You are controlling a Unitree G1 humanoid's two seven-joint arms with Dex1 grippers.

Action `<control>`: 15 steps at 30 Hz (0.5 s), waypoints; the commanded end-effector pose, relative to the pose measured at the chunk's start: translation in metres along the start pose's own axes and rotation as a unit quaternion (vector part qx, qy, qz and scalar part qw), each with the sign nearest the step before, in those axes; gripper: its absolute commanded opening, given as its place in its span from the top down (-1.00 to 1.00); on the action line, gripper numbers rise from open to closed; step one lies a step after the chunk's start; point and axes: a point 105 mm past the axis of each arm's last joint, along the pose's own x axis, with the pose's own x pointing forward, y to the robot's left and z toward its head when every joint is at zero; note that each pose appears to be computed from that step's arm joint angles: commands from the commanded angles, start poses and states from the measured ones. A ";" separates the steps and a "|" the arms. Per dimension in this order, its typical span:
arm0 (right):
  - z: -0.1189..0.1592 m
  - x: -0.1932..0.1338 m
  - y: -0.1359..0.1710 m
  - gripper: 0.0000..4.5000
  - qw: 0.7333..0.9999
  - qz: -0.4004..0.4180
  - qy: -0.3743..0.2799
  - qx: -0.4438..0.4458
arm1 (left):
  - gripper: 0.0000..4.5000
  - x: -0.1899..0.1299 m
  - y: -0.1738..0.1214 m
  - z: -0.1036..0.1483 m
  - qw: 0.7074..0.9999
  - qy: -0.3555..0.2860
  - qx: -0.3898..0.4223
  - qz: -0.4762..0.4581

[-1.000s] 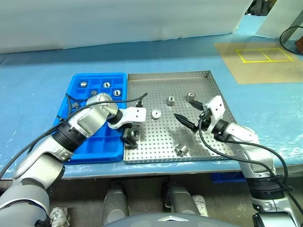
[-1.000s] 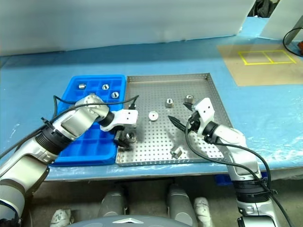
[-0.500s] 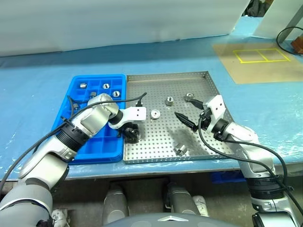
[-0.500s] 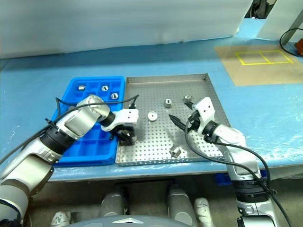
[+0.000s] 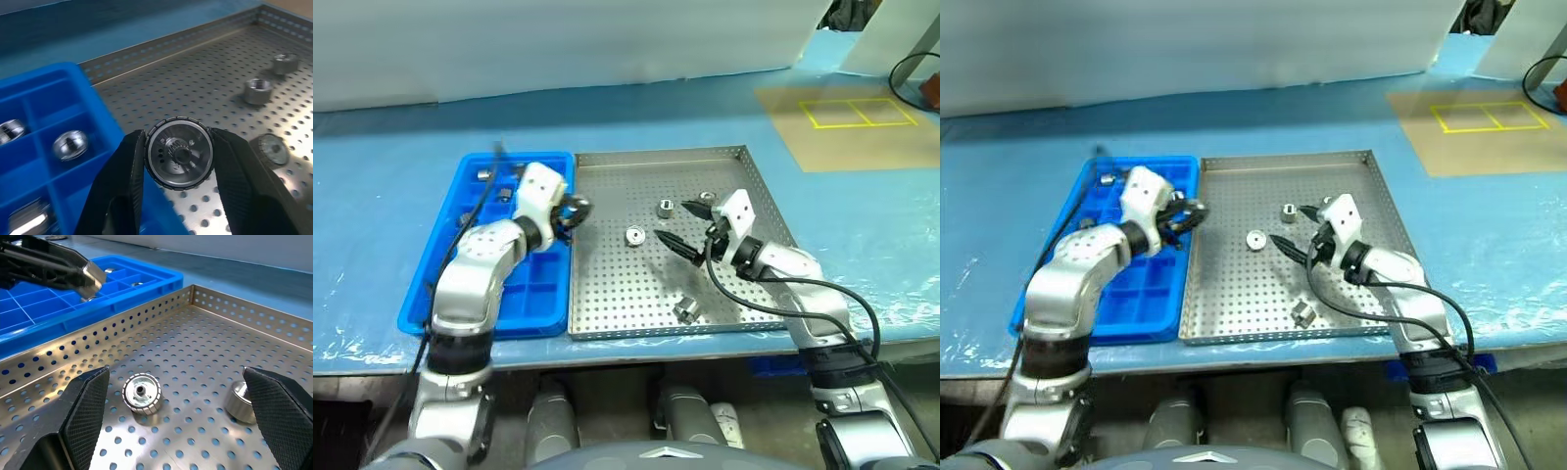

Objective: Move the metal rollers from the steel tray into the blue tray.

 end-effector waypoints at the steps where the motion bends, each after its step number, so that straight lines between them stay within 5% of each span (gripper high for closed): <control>1: 0.013 0.010 0.003 -1.00 0.999 0.028 -0.023 -0.022 | 0.25 -0.030 0.032 0.018 0.989 -0.066 0.003 0.134; 8: 0.012 0.019 0.007 -1.00 0.998 0.056 -0.022 -0.022 | 0.25 -0.080 0.074 -0.001 0.942 -0.086 -0.059 0.318; 15: 0.011 0.016 0.005 -1.00 0.998 0.053 -0.020 -0.024 | 0.25 -0.082 0.073 -0.024 0.941 -0.052 -0.079 0.324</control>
